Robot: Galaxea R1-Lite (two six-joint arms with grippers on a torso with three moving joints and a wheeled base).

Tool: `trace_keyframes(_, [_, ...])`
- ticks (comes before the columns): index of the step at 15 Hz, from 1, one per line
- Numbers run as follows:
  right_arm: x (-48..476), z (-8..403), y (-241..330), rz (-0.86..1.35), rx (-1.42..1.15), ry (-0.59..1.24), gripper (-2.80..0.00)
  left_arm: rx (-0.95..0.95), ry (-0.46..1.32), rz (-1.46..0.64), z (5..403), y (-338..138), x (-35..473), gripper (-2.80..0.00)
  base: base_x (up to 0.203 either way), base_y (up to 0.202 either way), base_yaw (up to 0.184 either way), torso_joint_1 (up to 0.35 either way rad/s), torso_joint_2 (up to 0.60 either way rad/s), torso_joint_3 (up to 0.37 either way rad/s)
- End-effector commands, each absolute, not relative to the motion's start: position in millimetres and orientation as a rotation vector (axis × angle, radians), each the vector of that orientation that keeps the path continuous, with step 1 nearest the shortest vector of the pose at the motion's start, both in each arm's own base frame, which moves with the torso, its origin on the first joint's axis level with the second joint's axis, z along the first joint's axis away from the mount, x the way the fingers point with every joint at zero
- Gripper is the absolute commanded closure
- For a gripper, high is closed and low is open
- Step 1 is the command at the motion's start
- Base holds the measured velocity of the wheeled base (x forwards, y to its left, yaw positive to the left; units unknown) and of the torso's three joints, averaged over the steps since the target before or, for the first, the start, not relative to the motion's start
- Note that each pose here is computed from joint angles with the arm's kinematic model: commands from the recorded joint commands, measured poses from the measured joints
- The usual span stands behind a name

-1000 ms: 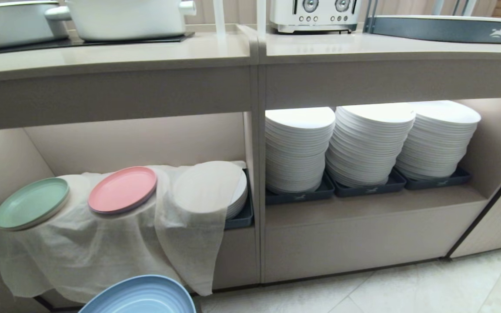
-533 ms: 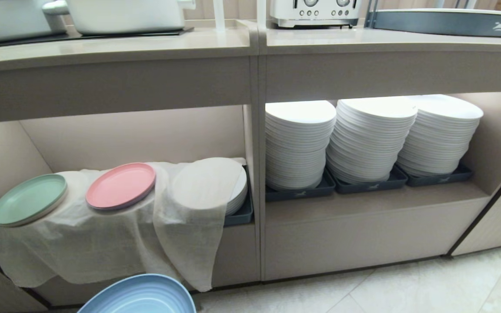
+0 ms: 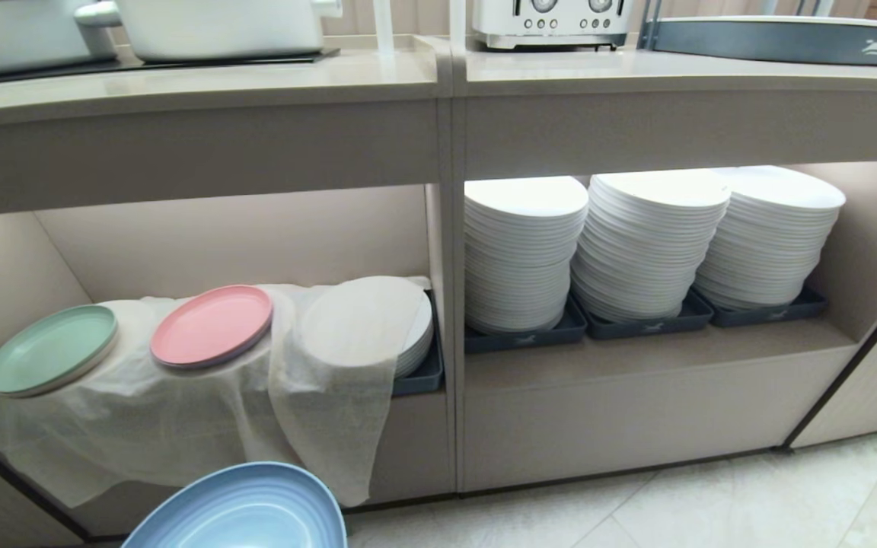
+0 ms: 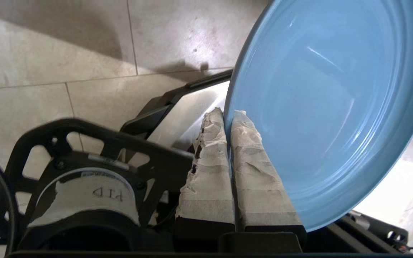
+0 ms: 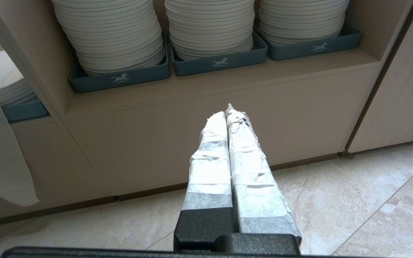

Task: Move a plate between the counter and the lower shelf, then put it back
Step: Put the plate in the cupboard

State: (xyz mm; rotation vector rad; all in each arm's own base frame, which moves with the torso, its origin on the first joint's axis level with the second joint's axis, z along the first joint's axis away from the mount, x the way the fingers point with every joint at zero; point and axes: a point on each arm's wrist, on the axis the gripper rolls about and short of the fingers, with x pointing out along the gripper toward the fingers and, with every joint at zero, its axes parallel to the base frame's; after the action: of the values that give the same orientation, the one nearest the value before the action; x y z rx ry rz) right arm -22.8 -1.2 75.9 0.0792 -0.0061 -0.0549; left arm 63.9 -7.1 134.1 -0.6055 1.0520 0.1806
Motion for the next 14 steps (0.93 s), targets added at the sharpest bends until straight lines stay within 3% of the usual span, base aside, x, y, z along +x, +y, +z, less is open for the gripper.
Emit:
trace_keyframes(1, [-23,76,-1,-0.056,0.080,-0.007,0.00,-0.611,1.047,0.181,139,-8,75,0.00,0.000,0.000,0.000,0.000,0.00,0.000])
trace_keyframes(14, [-23,76,-1,-0.055,0.081,-0.007,0.00,-0.614,1.055,0.181,145,-16,173,0.00,0.000,0.000,0.000,0.000,0.00,0.000])
